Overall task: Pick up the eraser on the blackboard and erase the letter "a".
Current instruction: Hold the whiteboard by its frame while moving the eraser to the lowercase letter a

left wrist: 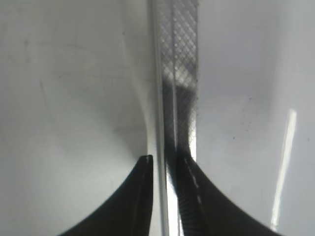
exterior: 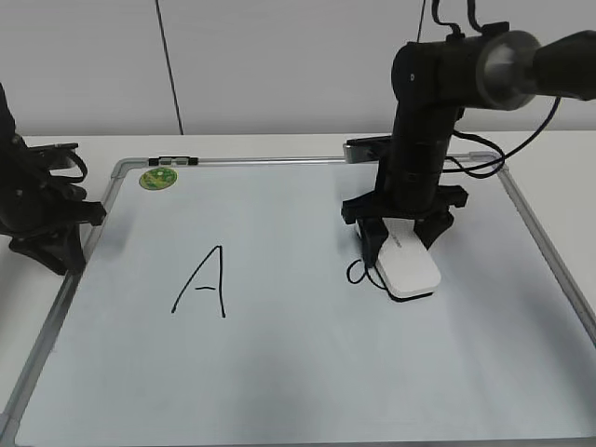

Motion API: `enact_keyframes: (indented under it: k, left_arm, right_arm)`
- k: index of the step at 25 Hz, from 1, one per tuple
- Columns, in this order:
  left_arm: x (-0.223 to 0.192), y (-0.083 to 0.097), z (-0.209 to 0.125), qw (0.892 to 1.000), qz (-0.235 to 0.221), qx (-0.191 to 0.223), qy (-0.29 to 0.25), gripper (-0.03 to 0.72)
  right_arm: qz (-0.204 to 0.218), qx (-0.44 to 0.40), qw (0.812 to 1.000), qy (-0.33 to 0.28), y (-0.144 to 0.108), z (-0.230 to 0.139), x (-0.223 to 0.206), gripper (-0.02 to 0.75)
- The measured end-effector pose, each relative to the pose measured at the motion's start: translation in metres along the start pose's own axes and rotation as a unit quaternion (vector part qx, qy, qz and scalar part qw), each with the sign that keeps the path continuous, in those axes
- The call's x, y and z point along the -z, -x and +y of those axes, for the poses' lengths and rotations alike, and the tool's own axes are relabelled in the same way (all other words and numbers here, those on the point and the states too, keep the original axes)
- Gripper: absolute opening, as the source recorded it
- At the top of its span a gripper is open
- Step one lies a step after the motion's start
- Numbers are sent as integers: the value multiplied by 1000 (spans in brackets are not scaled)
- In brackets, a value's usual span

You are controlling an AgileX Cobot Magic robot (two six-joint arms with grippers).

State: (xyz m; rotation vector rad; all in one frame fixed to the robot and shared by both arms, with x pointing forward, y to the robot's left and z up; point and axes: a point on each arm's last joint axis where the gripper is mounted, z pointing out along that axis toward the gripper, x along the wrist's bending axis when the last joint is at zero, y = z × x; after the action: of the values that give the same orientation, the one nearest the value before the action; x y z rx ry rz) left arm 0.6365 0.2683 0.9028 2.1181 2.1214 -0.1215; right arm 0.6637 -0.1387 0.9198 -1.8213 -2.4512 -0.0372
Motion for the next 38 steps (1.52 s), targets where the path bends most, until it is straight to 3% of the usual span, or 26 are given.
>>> enact_keyframes:
  k: [8, 15, 19, 27, 38]
  left_arm:
    - [0, 0, 0, 1000, 1, -2, 0, 140]
    - [0, 1, 0, 1000, 5, -8, -1, 142]
    - [0, 1, 0, 1000, 5, -8, 0, 144]
    - [0, 2, 0, 1000, 4, -7, -1, 146]
    - [-1, 4, -1, 1000, -1, -6, -7, 137]
  right_arm:
    - [4, 6, 1000, -8, -9, 1, -4, 512]
    - [40, 58, 997, -12, -67, -6, -9, 512]
    - [50, 68, 996, -15, -82, -9, -11, 512]
    - [35, 56, 998, -11, -70, -6, -10, 512]
    - [7, 23, 1000, -1, -28, 1, -3, 512]
